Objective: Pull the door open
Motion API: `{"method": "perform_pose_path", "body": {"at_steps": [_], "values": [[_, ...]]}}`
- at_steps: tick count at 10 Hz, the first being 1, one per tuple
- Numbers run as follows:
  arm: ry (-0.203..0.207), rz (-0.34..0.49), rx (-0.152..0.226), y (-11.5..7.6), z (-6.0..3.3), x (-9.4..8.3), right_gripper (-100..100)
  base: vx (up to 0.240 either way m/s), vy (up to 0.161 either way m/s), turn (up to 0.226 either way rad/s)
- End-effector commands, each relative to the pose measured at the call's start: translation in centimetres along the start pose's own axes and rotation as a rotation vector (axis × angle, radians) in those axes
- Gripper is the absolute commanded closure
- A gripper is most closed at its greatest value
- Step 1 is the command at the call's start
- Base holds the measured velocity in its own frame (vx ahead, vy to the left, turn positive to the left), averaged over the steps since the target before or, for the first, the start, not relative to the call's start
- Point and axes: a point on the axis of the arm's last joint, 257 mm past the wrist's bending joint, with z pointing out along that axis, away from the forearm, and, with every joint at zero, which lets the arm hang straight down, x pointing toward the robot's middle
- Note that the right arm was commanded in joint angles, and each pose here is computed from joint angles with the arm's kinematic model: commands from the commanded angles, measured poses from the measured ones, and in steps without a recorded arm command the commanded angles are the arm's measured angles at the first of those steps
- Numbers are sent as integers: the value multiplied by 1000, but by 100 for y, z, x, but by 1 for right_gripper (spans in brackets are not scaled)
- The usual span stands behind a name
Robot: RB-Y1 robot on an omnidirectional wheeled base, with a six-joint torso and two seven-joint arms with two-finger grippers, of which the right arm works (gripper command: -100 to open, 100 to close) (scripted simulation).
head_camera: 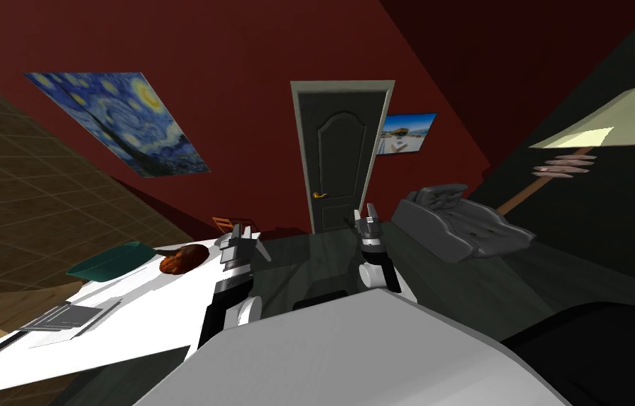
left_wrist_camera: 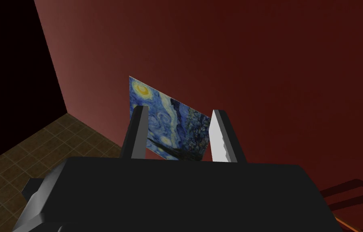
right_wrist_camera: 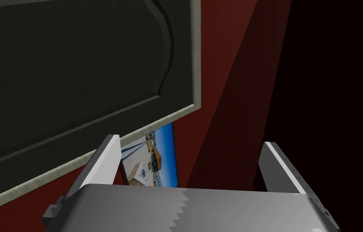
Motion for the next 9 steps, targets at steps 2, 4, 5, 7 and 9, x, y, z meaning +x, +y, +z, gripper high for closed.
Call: {"method": "perform_pose_path", "body": {"at_steps": [2,4,5,7,9], "values": [[8,-12,30,-167,-9,-22,-100,76,21,21],[15,-28,69,-384,-40,-63,-100,109,23,33],[17,-33,82,-455,-51,-78,-100,148,28,25],[21,-44,109,-604,-76,-113,-100,107,23,25],[24,-56,137,-755,-104,-153,-100,106,23,22]]}}
